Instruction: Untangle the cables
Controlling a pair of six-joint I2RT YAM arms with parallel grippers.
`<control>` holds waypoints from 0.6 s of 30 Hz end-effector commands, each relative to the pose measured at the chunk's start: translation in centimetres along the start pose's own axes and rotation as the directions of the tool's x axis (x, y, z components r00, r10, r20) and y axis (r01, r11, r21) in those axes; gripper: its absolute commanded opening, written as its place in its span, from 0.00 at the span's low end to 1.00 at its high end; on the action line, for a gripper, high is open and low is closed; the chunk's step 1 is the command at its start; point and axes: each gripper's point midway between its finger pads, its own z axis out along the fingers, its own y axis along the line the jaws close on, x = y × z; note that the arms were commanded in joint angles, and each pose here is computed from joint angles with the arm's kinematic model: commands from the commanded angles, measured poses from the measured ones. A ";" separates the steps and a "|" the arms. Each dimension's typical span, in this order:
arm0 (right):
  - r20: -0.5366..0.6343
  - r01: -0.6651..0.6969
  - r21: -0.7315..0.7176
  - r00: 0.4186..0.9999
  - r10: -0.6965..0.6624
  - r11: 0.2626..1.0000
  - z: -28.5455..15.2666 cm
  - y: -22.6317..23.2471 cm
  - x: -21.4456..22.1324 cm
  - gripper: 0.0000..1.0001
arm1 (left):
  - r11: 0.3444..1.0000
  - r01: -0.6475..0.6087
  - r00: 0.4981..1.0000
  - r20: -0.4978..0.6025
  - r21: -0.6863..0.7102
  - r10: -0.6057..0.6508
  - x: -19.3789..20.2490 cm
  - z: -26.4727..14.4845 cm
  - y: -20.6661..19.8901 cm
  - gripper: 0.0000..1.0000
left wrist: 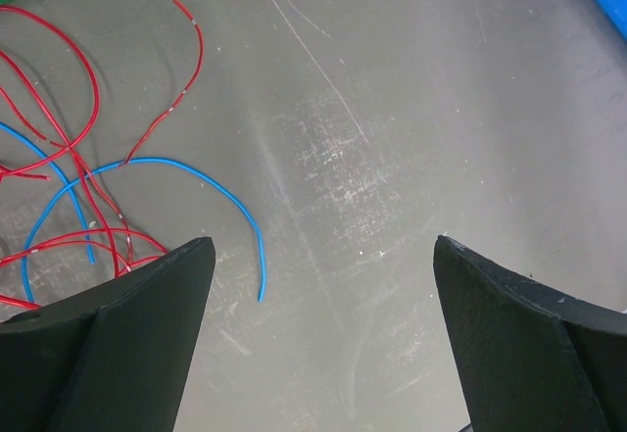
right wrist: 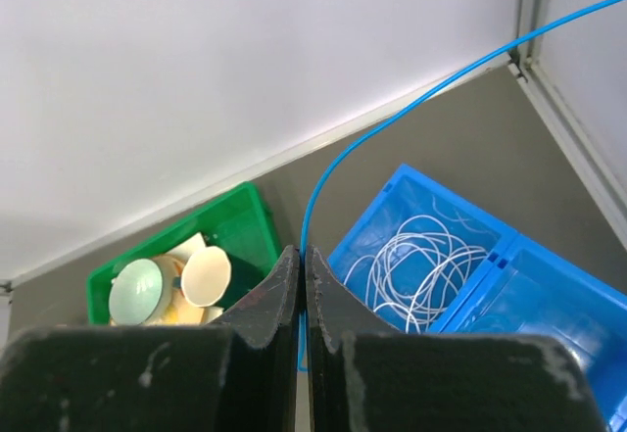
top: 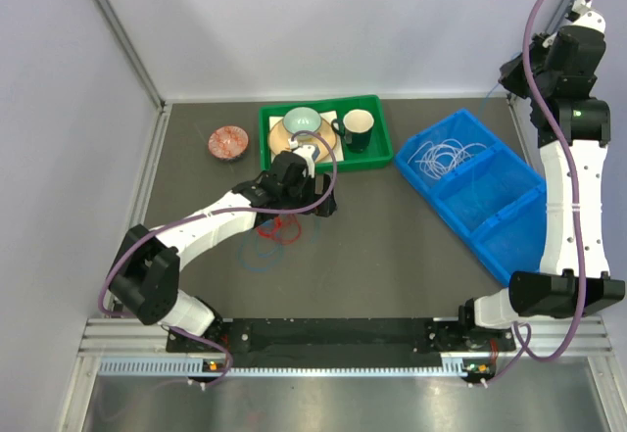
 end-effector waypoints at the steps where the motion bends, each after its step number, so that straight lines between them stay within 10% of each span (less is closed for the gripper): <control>1: 0.041 -0.024 -0.073 0.999 0.027 0.997 -0.3 1.8 -2.1 0.00 | 1.000 -0.013 0.999 0.043 0.024 0.012 -1.9 -0.1 -0.7 0.98; 18: -0.031 -0.014 -0.147 0.999 0.010 0.989 4.2 4.1 -1.0 0.00 | 1.000 -0.011 0.999 0.043 0.002 0.011 -2.2 -0.1 0.0 0.98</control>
